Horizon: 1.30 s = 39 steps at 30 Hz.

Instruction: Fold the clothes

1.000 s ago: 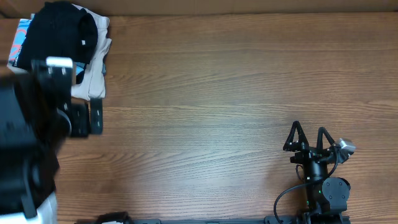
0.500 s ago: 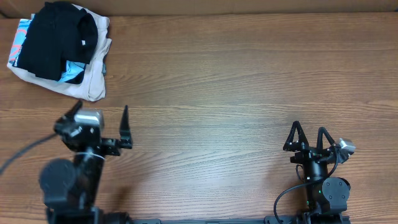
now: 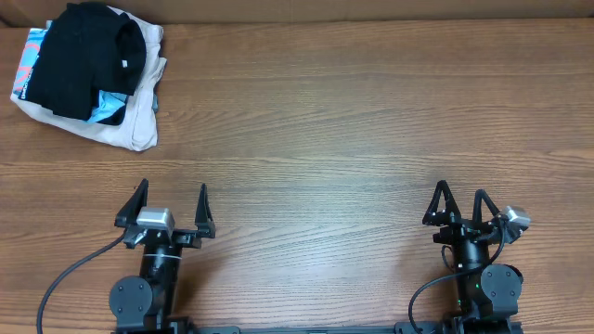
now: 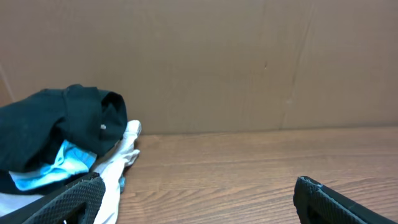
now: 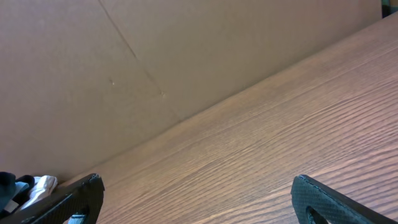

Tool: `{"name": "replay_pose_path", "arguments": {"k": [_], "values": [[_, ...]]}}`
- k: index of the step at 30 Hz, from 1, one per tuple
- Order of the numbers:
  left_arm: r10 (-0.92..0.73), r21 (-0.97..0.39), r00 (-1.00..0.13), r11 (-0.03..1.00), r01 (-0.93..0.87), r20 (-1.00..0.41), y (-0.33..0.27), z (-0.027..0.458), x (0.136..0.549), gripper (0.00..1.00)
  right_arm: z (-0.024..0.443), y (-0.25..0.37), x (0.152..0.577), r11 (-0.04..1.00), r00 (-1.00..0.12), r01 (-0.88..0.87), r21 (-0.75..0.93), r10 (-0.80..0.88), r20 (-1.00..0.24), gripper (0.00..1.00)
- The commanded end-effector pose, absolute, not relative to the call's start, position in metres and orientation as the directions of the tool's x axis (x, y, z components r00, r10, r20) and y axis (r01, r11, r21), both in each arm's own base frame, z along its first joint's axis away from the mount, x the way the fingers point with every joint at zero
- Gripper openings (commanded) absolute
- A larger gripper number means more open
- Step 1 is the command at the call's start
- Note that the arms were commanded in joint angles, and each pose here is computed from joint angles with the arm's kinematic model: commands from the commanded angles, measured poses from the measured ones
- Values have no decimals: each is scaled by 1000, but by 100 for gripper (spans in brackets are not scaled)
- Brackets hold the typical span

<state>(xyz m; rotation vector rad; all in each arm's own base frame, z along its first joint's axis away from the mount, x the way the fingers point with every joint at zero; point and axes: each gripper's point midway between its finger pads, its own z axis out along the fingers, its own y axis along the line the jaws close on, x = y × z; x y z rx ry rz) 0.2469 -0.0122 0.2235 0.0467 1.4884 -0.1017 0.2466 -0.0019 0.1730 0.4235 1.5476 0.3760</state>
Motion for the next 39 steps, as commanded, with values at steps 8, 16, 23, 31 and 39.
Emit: {"name": "replay_pose_path", "arguments": {"k": [8, 16, 23, 31, 39], "values": [[-70, -68, 20, 996, 64, -997, -6, 181, 246, 100, 172, -4, 246, 875, 4, 37, 483, 483, -875, 100], [-79, -82, -68, 995, 48, -995, -4, 159, 246, 100, 172, -4, 246, 875, 4, 37, 483, 483, -875, 100], [-79, -83, -70, 995, 48, -994, -4, 158, 246, 100, 172, -4, 246, 875, 4, 37, 483, 483, -875, 100], [-79, -83, -70, 995, 48, -994, -4, 158, 246, 100, 172, -4, 246, 875, 4, 37, 483, 483, -875, 100], [-79, -83, -70, 995, 48, -994, -4, 158, 246, 100, 172, -4, 246, 875, 4, 37, 483, 483, -875, 100]]}}
